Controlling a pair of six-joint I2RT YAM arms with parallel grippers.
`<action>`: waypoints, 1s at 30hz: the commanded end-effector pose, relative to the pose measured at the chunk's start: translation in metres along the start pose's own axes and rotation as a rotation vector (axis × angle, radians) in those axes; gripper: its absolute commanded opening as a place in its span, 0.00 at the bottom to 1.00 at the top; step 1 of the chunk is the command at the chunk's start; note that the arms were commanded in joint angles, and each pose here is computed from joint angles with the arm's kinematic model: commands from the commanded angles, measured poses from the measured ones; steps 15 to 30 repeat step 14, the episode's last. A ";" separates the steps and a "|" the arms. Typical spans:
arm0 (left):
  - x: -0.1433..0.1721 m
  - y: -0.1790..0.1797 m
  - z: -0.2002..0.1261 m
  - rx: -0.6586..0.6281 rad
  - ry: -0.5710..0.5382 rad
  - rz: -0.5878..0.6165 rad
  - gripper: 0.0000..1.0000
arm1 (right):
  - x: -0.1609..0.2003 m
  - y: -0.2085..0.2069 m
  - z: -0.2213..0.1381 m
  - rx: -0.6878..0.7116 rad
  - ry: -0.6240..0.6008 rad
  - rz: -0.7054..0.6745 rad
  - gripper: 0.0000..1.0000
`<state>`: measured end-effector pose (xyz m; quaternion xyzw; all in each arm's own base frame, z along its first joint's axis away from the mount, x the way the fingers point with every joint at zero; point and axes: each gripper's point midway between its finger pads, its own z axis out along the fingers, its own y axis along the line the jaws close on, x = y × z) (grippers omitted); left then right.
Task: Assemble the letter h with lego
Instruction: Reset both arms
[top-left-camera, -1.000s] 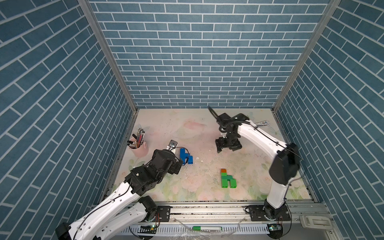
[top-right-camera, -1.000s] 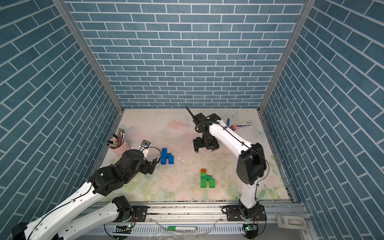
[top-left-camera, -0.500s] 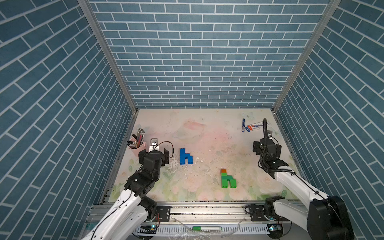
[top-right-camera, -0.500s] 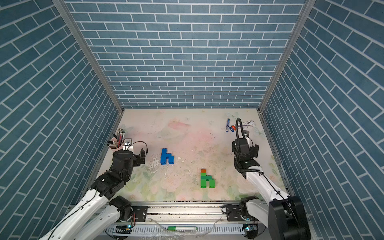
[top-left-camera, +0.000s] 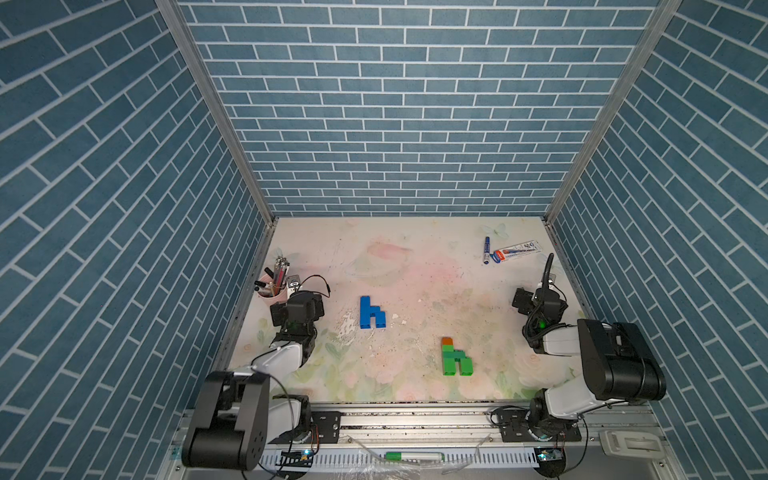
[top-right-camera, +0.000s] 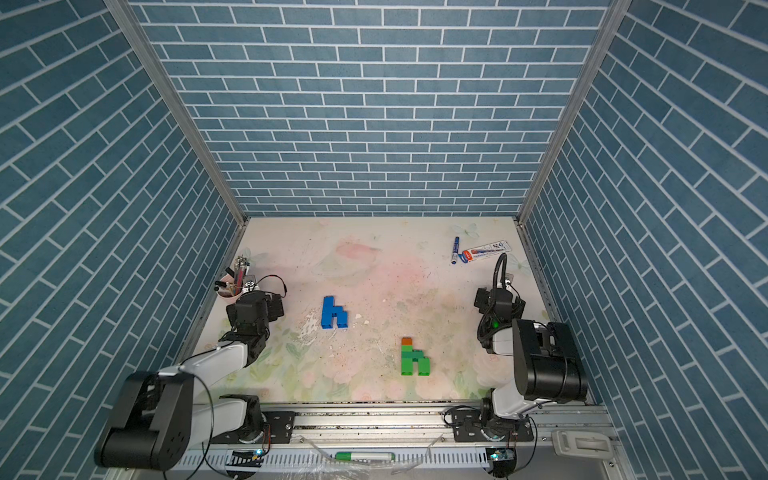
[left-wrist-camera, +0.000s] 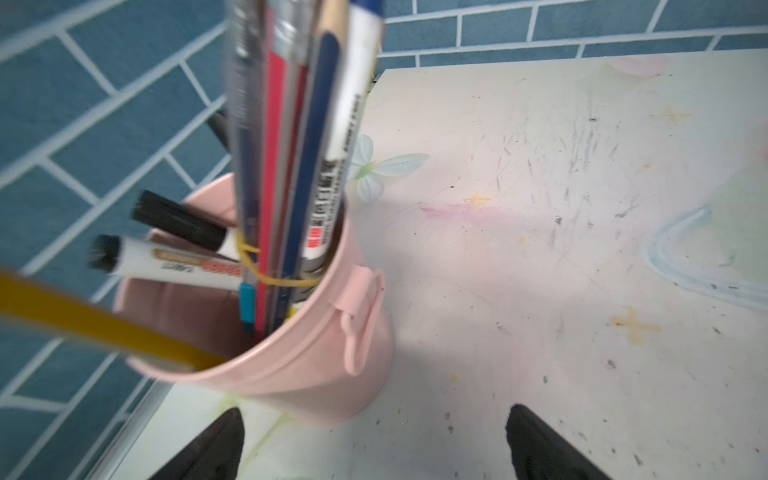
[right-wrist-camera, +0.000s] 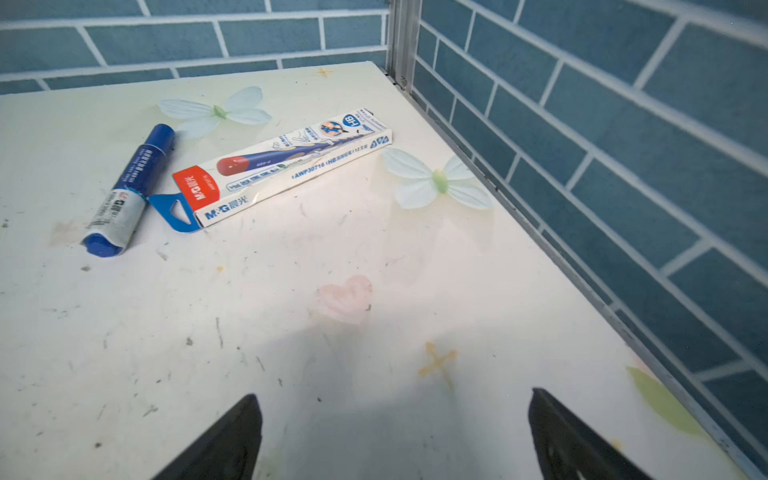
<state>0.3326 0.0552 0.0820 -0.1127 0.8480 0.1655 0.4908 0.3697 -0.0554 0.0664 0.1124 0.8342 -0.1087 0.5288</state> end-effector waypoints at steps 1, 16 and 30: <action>-0.051 -0.026 0.010 0.111 -0.193 -0.001 0.99 | -0.030 0.012 0.003 -0.039 -0.091 -0.012 0.99; -0.041 -0.037 0.026 0.097 -0.197 0.025 0.99 | -0.030 0.012 0.003 -0.041 -0.083 -0.010 0.99; -0.041 -0.037 0.026 0.097 -0.197 0.025 0.99 | -0.030 0.012 0.003 -0.041 -0.083 -0.010 0.99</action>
